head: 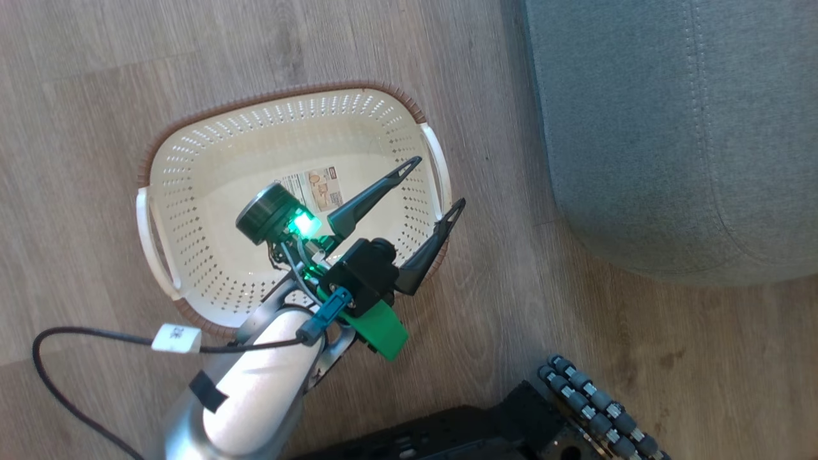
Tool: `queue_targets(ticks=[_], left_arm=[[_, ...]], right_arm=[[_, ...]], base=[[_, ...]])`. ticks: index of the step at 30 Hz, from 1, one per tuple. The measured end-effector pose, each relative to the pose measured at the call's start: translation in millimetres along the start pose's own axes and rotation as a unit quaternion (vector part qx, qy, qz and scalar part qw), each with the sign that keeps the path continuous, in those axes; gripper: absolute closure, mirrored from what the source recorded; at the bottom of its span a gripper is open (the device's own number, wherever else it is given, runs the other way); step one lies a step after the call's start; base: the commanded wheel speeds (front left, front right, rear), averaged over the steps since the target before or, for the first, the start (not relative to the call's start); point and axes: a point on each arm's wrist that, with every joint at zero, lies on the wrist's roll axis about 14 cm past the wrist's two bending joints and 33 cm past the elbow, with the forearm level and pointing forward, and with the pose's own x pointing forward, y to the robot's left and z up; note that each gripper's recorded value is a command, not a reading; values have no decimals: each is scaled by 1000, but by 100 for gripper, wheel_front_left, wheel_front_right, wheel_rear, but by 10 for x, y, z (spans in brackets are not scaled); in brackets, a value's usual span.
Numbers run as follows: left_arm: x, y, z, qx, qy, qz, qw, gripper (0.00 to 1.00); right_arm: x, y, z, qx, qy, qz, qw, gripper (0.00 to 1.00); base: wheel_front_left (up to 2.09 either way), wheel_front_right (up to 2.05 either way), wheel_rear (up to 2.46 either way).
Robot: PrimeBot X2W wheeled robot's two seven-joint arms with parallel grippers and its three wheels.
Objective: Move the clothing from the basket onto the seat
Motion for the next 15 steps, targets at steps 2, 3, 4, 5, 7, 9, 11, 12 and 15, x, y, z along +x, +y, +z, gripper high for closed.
queue_targets(ticks=[2, 3, 4, 5, 7, 9, 11, 12, 15], left_arm=[[7, 3, 31, 3, -3, 0, 1000, 0], [6, -2, 41, 5, -3, 0, 1000, 0], [5, -6, 54, 6, -4, -1, 1000, 0], [4, -7, 72, 8, -5, 1, 1000, 0], [8, -15, 125, 7, -9, 3, 1000, 0], [11, -35, 185, 8, -14, 2, 1000, 0], [14, -57, 245, 12, -19, 1, 1000, 0], [14, -71, 278, 15, -21, 0, 1000, 0], [16, -118, 399, 17, -31, -1, 999, 0]], right_arm=[[-6, -3, 22, -1, -1, 1, 1000, 79], [-10, -3, 37, -1, -2, 1, 1000, 53], [-14, -5, 56, 0, -4, 2, 1000, 53], [-18, -7, 77, 2, -6, 2, 1000, 12], [-34, -6, 105, 7, -7, 4, 1000, 0], [-55, -5, 125, 10, -5, 6, 1000, 0], [-71, -15, 179, 8, -8, 9, 1000, 0], [-80, -21, 213, 6, -10, 11, 1000, 0], [-114, -27, 313, 0, -14, 20, 1000, 0]], base=[[0, 0, 0], [0, 0, 0], [0, 0, 0], [0, 0, 0], [0, 0, 0], [0, 0, 0], [0, 0, 0], [0, 0, 0], [0, 0, 0]])
